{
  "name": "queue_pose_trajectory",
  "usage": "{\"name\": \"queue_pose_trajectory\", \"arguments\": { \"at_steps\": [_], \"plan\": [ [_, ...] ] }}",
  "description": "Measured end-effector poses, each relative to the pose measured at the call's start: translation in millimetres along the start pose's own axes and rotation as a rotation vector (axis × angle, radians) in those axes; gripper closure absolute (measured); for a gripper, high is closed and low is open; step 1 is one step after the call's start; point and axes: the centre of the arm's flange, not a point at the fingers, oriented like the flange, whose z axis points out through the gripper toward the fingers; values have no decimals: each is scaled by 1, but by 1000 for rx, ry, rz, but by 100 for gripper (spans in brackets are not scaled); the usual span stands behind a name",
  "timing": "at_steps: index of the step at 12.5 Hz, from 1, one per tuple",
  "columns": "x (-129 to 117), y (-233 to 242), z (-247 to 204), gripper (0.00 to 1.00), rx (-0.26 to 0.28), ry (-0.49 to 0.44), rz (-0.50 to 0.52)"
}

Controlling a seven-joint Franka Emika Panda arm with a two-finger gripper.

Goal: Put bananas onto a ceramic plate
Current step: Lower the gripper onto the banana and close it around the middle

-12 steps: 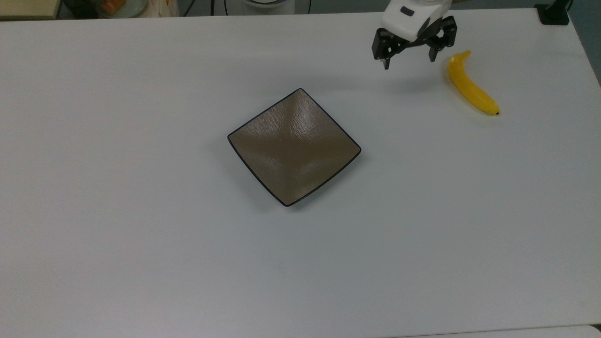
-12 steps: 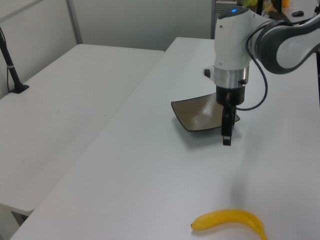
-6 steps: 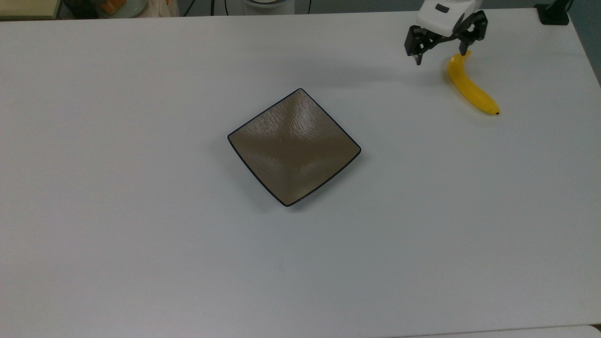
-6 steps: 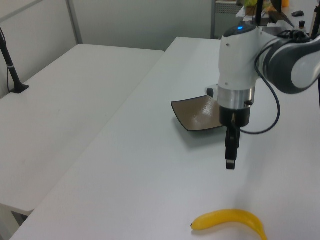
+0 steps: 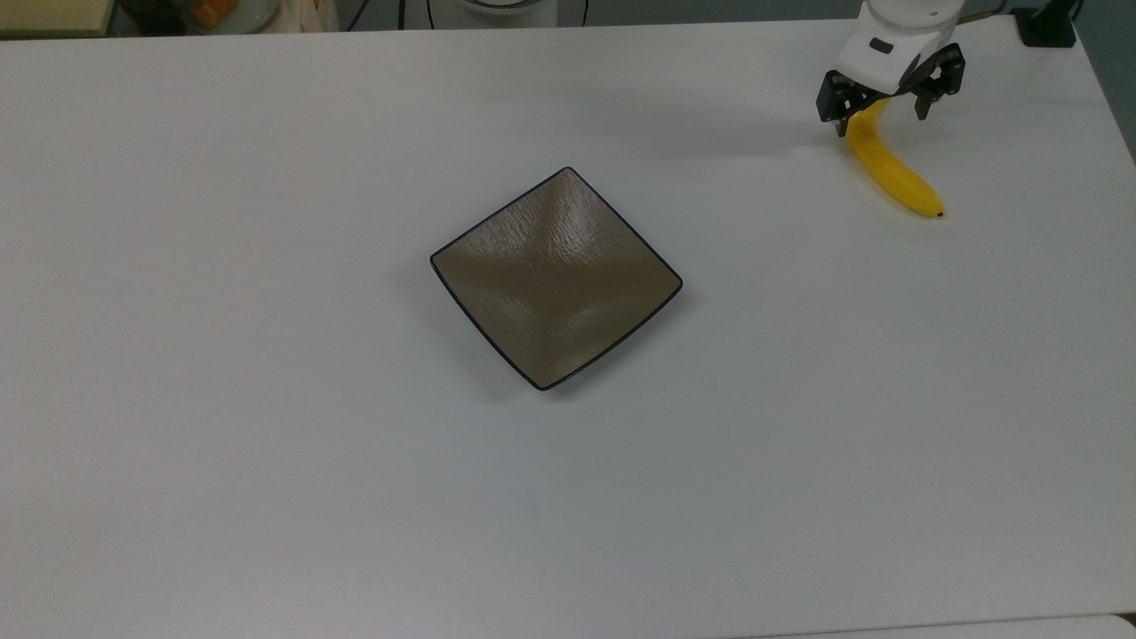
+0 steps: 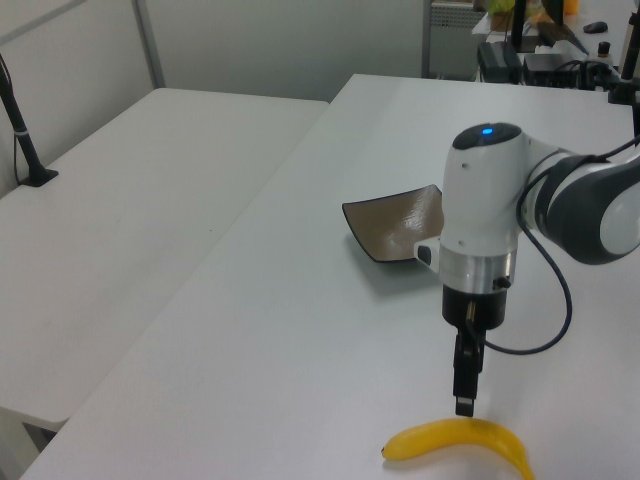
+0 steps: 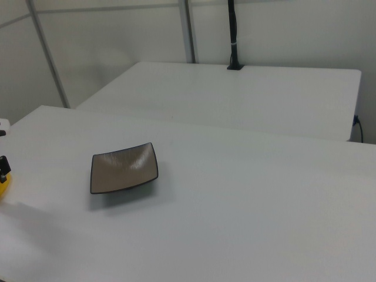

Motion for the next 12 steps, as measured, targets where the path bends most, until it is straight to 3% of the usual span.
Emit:
{"name": "queue_pose_trajectory", "arguments": {
  "at_steps": [5,8,9,11,12],
  "plan": [
    [-5,-12,40,0,14,-20,1],
    [-4,-10,57,5,10,-32,4],
    [-3,-11,64,20,17,-25,2],
    [-2,-11,67,40,22,-19,4],
    [-1,-12,65,58,24,-15,7]
  ]
}}
